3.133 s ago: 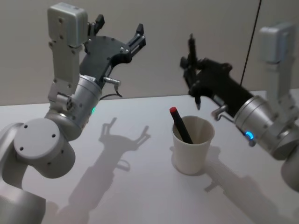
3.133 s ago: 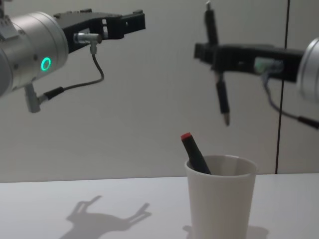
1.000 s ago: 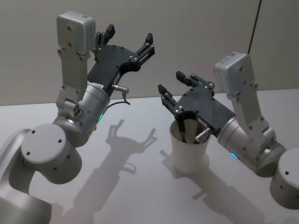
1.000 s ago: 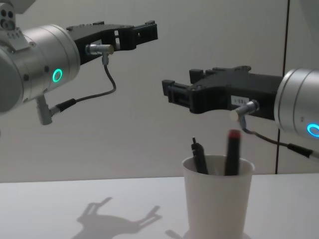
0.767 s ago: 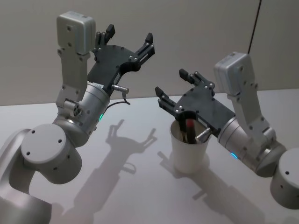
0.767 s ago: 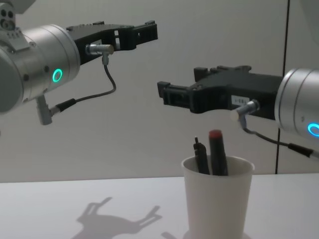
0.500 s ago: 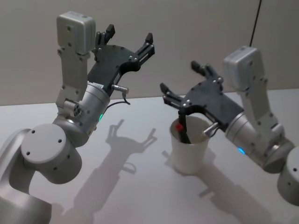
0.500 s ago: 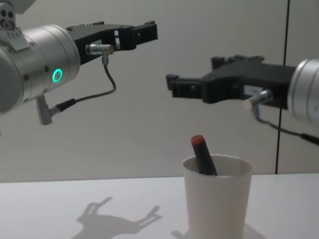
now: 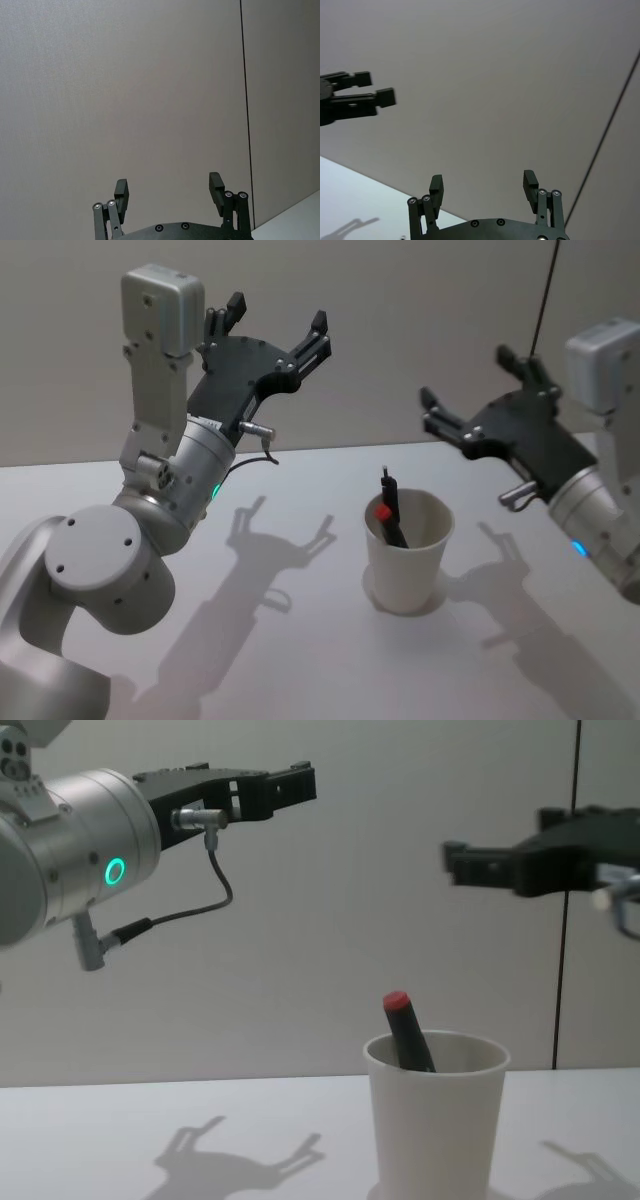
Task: Place the pen into the pen holder.
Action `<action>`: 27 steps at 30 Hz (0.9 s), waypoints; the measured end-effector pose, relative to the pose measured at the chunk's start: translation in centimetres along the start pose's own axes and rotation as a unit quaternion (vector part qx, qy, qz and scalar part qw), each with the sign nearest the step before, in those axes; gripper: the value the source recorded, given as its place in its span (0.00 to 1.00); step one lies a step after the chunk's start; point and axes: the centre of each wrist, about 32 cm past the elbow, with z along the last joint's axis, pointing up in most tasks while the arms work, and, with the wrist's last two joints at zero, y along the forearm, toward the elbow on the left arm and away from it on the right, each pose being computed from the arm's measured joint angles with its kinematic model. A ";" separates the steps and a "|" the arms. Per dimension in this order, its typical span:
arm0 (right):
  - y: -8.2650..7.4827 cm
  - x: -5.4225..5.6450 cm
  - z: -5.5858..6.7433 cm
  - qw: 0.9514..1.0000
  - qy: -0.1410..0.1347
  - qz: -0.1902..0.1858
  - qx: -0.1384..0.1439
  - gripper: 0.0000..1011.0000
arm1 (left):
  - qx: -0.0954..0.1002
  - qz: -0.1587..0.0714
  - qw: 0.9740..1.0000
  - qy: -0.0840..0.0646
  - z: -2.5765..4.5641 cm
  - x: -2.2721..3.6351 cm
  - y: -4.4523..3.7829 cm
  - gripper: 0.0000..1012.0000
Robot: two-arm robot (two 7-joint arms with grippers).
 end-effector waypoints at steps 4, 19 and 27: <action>-0.6 0.7 -0.1 1.000 0.001 -0.030 -0.003 0.99 | 0.000 0.000 1.000 0.000 0.00 0.00 0.00 0.99; -2.1 2.6 -0.8 0.995 0.006 -0.098 -0.012 0.99 | 0.009 -0.005 1.000 -0.008 -0.61 -0.03 0.18 0.99; -2.6 2.4 -3.0 0.996 0.040 -0.078 -0.024 0.99 | 0.054 -0.027 0.997 -0.051 -3.95 0.04 1.49 0.99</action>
